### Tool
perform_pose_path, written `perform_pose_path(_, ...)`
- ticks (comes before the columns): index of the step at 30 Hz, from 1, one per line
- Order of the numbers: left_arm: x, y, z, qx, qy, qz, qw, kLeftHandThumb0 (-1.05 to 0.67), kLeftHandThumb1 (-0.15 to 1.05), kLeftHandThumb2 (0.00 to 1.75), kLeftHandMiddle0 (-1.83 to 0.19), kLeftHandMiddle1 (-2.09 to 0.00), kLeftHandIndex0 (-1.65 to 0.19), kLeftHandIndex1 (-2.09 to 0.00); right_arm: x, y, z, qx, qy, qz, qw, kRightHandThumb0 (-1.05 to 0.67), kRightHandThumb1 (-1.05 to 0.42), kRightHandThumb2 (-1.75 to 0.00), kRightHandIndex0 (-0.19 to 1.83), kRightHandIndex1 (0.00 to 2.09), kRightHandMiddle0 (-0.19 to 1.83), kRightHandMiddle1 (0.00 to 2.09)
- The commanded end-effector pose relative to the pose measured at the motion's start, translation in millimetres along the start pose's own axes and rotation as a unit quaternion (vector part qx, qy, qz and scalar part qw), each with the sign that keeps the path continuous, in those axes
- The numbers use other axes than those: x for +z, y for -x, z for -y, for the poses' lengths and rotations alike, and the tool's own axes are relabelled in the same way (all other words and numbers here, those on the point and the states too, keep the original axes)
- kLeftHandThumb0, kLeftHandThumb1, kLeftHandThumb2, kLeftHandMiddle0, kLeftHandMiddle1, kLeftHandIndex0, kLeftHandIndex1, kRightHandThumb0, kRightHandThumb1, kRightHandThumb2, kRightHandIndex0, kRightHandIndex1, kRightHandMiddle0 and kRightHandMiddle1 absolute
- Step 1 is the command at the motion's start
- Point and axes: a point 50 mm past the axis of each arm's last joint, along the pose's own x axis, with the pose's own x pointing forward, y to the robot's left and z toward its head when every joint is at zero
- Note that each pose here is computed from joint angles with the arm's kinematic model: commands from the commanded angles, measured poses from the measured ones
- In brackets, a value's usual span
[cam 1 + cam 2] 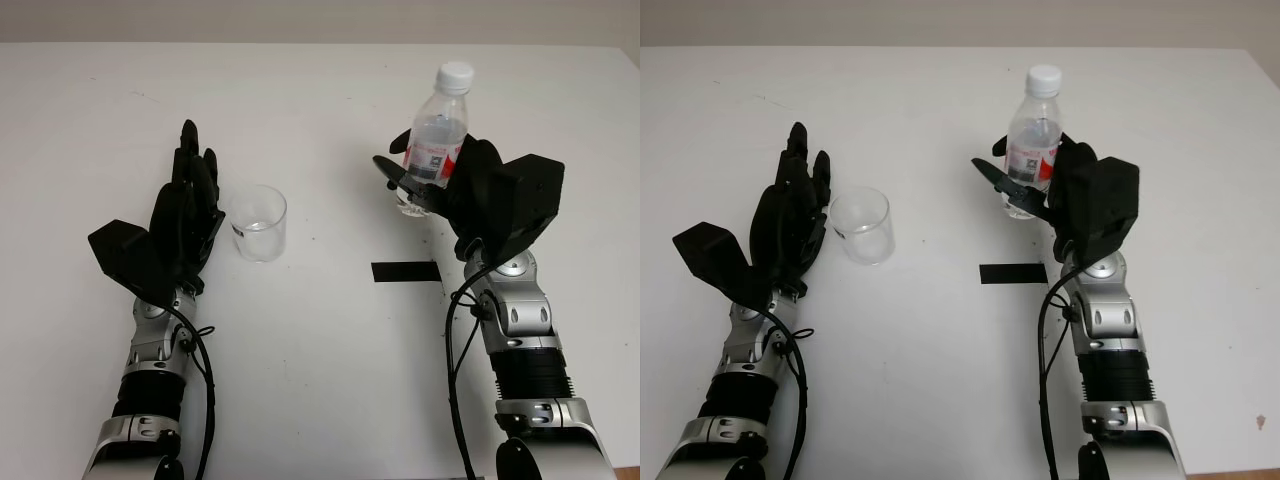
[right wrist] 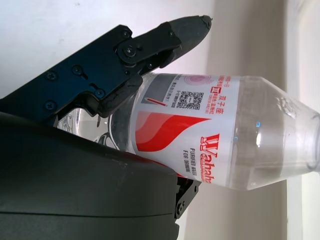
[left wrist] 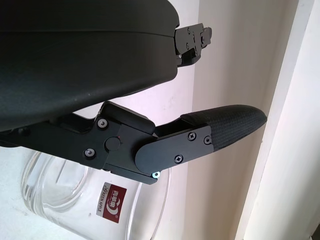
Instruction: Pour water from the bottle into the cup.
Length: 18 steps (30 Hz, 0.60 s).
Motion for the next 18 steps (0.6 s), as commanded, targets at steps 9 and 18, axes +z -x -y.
perform_pose_path(9, -3.7, 4.7, -2.5, 0.001, 0.003, -0.01, 1.0, -0.82, 1.05, 0.71, 0.12, -0.06, 0.15, -0.06, 5.5, -1, 5, -0.032, -0.098, 0.002, 0.995, -0.38, -1.05, -0.35, 1.47, 2.09, 1.1, 2.09)
perform_pose_path(18, -4.4, 6.0, -3.1, 0.0, 0.001, -0.013, 1.0, -0.83, 1.05, 0.7, 0.11, -0.06, 0.15, -0.06, -3.9, 10, -2, -0.03, -0.087, -0.012, 0.996, -0.37, -1.05, -0.35, 1.47, 2.09, 1.07, 2.09)
